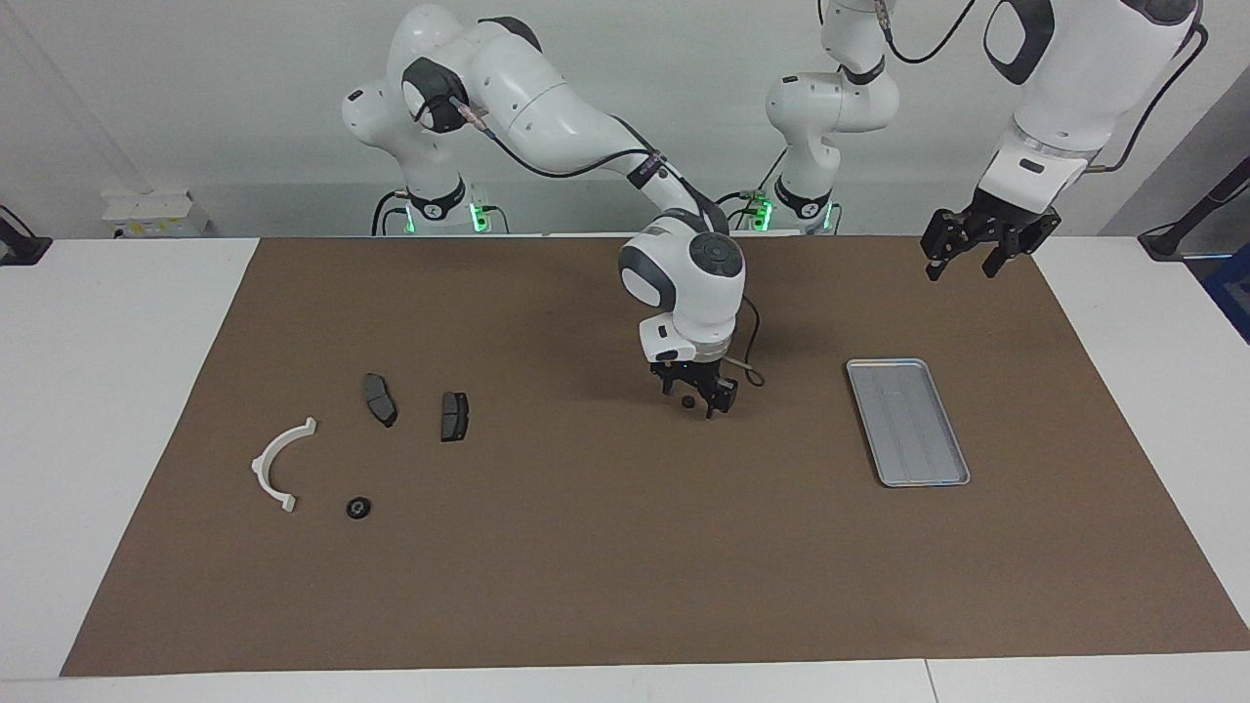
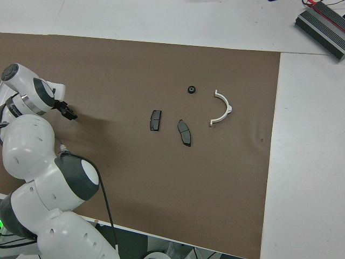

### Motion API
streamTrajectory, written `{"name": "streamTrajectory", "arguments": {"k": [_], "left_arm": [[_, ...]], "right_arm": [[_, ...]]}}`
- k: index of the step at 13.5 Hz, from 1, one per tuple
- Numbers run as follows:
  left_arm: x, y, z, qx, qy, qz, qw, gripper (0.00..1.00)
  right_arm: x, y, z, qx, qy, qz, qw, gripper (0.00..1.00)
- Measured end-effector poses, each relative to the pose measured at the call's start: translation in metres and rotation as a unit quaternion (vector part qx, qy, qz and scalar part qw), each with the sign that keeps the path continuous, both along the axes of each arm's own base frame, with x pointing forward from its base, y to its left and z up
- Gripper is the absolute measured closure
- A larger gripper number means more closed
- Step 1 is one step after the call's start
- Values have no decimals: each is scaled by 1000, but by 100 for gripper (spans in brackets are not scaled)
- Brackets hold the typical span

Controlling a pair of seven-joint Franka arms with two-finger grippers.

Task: Place bearing gear from tray to pile
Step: 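Carry the bearing beside the white arc and open the right gripper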

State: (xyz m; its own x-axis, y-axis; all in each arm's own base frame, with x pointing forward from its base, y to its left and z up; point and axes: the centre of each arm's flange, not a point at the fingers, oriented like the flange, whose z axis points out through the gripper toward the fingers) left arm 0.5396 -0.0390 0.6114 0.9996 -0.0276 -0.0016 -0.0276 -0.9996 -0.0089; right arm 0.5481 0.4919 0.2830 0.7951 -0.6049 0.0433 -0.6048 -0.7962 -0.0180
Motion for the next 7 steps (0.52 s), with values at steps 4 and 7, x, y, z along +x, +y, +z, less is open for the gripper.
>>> {"name": "streamTrajectory", "arguments": {"k": [4, 7], "left_arm": [[-1, -1, -1, -2, 6, -1, 1000, 20], [-2, -1, -1, -2, 7, -4, 1000, 0]], "right_arm": [[0, 0, 0, -1, 1, 0, 1000, 24], [0, 0, 6, 0, -1, 0, 1000, 63]]}}
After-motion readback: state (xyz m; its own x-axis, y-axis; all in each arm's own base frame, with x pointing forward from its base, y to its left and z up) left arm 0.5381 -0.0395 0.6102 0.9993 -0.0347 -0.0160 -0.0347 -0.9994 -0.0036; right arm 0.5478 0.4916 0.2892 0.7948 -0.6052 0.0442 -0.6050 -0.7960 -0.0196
